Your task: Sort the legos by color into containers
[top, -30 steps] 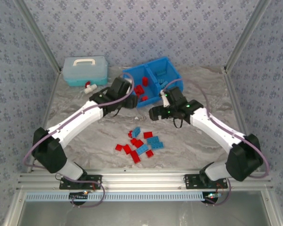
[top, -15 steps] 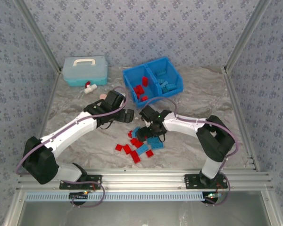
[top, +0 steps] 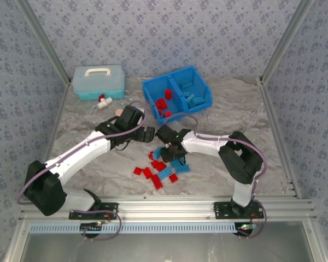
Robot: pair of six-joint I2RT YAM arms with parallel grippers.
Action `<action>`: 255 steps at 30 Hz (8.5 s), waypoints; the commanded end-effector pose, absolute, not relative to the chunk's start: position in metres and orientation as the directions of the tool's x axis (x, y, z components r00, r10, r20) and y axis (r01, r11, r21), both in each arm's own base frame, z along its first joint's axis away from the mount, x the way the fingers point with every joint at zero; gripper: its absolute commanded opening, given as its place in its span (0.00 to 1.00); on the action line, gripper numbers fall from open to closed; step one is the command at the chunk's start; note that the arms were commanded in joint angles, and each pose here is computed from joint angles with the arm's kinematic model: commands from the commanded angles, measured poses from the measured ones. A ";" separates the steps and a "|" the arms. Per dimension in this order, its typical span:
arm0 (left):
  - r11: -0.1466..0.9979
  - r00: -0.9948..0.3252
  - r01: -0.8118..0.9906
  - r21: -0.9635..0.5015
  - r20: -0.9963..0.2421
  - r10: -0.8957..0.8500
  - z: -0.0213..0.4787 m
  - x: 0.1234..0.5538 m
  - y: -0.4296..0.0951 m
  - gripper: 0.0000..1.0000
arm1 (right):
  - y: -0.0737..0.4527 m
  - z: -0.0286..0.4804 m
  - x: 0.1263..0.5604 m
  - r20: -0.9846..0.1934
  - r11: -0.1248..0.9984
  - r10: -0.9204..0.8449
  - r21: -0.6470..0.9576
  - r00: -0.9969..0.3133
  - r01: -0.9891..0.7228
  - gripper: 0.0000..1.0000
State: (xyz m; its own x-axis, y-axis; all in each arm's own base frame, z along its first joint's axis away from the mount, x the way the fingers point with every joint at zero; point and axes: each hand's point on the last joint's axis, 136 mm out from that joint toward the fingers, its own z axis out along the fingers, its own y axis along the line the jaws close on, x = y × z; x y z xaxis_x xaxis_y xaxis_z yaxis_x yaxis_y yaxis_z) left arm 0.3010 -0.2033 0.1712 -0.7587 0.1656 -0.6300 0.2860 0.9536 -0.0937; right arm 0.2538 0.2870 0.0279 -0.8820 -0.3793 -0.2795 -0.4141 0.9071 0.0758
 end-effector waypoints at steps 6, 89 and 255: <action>0.945 -0.688 0.295 -0.143 -0.717 0.106 0.201 0.298 -0.198 0.99 | 0.277 0.156 0.324 -0.631 0.930 -0.223 0.091 -0.743 -0.357 0.43; 0.909 -0.886 0.405 -0.100 -0.289 0.363 0.085 0.250 -0.292 0.26 | 0.183 0.253 0.368 -0.754 0.978 -0.009 0.132 -0.657 -0.164 1.00; 0.891 -0.657 0.419 -0.175 -0.736 0.164 0.232 0.339 -0.231 0.99 | 0.264 0.044 0.235 -0.342 0.944 -0.287 0.057 -0.895 -0.324 0.51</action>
State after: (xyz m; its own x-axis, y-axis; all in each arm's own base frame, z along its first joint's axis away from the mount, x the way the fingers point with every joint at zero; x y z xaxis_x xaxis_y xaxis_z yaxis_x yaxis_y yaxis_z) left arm 0.3315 -0.2218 0.2118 -0.6876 0.1886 -0.7012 0.3993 0.9048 -0.1482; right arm 0.2293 0.2685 0.0248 -0.8999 -0.3165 -0.3001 -0.3522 0.9332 0.0719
